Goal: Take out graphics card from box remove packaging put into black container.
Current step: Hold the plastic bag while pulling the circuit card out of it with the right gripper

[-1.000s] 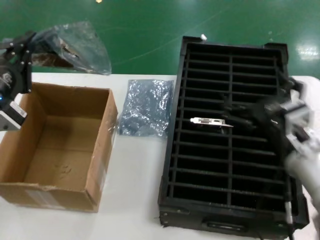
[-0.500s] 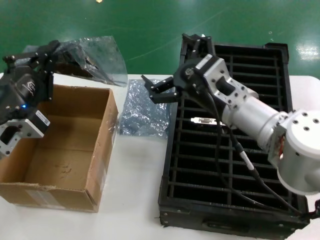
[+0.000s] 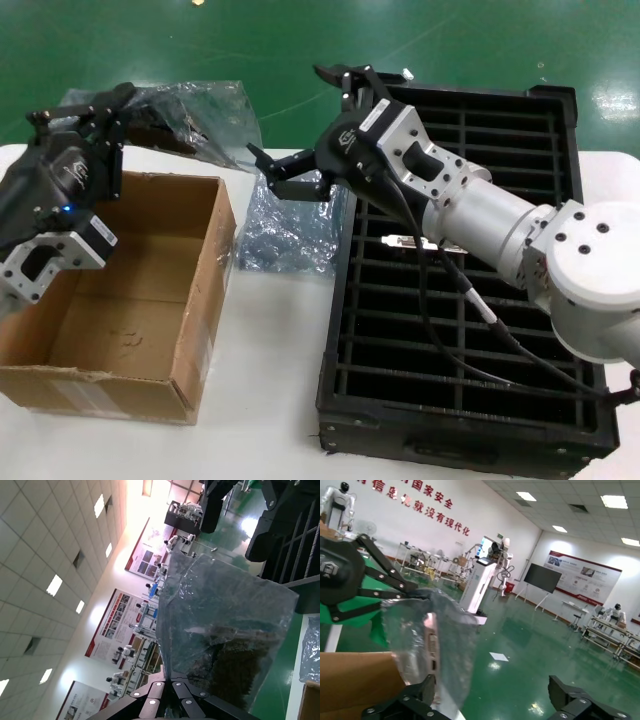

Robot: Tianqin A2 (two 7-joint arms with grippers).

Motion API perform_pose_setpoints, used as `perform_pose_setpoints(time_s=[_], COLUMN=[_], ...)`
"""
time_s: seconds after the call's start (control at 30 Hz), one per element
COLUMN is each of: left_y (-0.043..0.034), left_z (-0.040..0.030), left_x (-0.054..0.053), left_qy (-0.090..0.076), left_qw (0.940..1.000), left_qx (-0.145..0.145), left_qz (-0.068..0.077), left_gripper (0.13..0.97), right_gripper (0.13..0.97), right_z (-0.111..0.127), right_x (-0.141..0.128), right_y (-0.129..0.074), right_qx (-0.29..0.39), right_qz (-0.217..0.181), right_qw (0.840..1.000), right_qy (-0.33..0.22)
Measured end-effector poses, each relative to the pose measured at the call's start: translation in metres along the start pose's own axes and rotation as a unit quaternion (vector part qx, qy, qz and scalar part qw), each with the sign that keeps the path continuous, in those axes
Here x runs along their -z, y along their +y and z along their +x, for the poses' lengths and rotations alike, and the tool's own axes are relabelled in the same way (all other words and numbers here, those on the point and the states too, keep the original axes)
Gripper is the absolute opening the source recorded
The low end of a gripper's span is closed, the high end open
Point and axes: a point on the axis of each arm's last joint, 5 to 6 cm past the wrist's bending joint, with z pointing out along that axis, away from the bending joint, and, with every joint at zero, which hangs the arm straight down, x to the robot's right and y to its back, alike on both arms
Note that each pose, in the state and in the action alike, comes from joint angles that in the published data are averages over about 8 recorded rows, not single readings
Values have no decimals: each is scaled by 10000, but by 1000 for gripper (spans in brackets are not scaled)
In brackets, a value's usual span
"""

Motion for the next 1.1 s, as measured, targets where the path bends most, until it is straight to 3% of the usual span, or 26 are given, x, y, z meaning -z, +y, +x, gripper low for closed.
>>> perform_pose_setpoints(time_s=[0.3, 0.73, 0.87, 1.1], left_y=[14, 35, 22, -55], left_z=[-46, -85, -70, -43], left_x=[-112, -233, -247, -215], left_qy=[-52, -94, -48, 55], left_qw=[10000, 9998, 9999, 9999], left_qx=[14, -18, 4, 68], left_qz=[-75, -161, -108, 62], left_gripper=[140, 140, 140, 140], right_gripper=[728, 423, 326, 231], right_z=[-62, -118, -119, -114], right_x=[-22, -19, -33, -72], right_y=[-35, -19, -2, 32], right_qx=[39, 21, -5, -32], right_qz=[95, 219, 256, 304], right_qw=[9998, 9994, 9993, 9991], right_qy=[-154, -262, -260, -289])
